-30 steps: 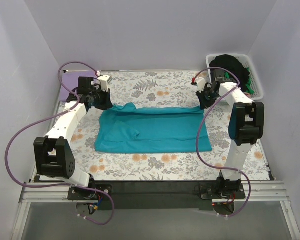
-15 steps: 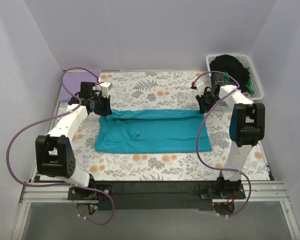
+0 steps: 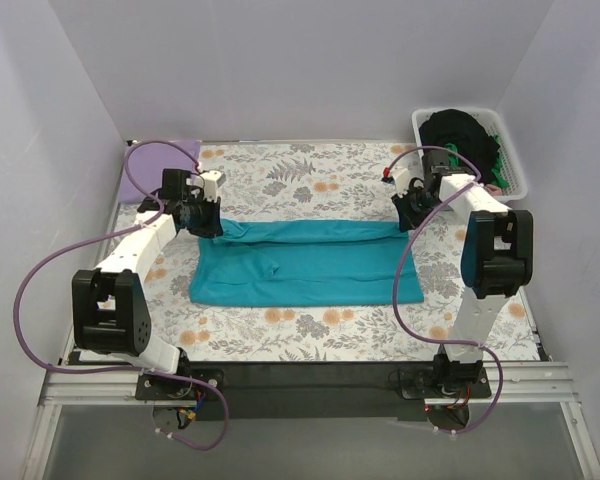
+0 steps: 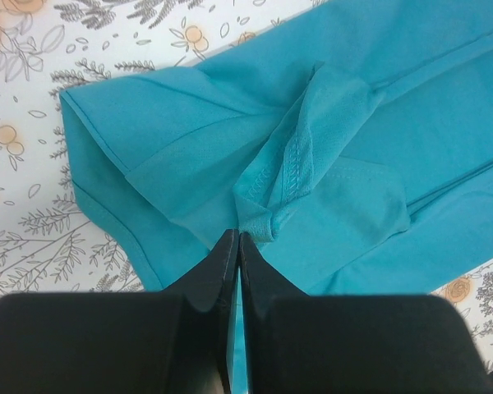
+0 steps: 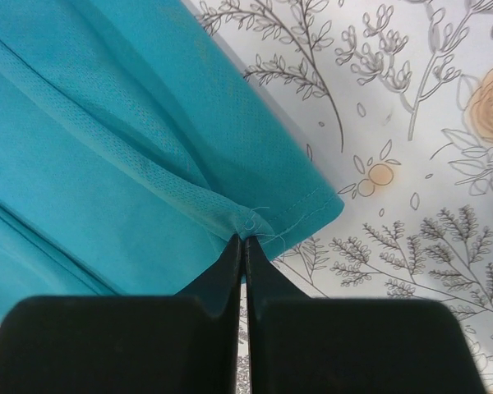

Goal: Fold and stack the t-shirts
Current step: Fold the tshirt

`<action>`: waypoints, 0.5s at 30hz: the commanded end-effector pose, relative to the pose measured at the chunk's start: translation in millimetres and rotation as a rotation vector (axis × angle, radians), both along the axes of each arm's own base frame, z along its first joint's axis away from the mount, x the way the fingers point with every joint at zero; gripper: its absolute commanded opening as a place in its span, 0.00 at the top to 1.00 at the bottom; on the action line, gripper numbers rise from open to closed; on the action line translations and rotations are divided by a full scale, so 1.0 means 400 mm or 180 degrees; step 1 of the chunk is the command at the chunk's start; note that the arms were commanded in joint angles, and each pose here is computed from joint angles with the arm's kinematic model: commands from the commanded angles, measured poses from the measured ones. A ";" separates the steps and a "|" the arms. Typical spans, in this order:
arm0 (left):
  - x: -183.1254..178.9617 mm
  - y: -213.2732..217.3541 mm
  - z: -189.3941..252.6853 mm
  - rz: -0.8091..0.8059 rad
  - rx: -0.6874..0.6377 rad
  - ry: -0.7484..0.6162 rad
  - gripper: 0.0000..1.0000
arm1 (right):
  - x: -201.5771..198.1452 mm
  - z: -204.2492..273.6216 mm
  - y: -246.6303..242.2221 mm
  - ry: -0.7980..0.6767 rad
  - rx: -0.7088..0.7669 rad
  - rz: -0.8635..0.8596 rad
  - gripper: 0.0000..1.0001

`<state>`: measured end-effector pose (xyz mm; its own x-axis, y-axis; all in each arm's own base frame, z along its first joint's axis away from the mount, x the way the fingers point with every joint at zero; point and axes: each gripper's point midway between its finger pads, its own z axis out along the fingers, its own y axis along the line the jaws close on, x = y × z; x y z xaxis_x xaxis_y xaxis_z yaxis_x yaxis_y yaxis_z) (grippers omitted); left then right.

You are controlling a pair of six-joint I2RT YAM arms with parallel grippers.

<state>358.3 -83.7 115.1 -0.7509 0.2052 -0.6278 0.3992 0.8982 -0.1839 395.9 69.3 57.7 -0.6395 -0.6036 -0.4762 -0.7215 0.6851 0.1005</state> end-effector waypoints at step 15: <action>-0.059 -0.030 0.028 -0.0487 -0.0139 0.0236 0.63 | -0.019 0.122 0.025 -0.0215 0.0213 0.0092 0.45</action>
<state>324.6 -85.9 92.6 -0.8061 0.2855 -0.5184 0.4549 0.8592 -0.2343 384.4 71.3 57.7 -0.6353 -0.6106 -0.4727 -0.7331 0.6693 0.1207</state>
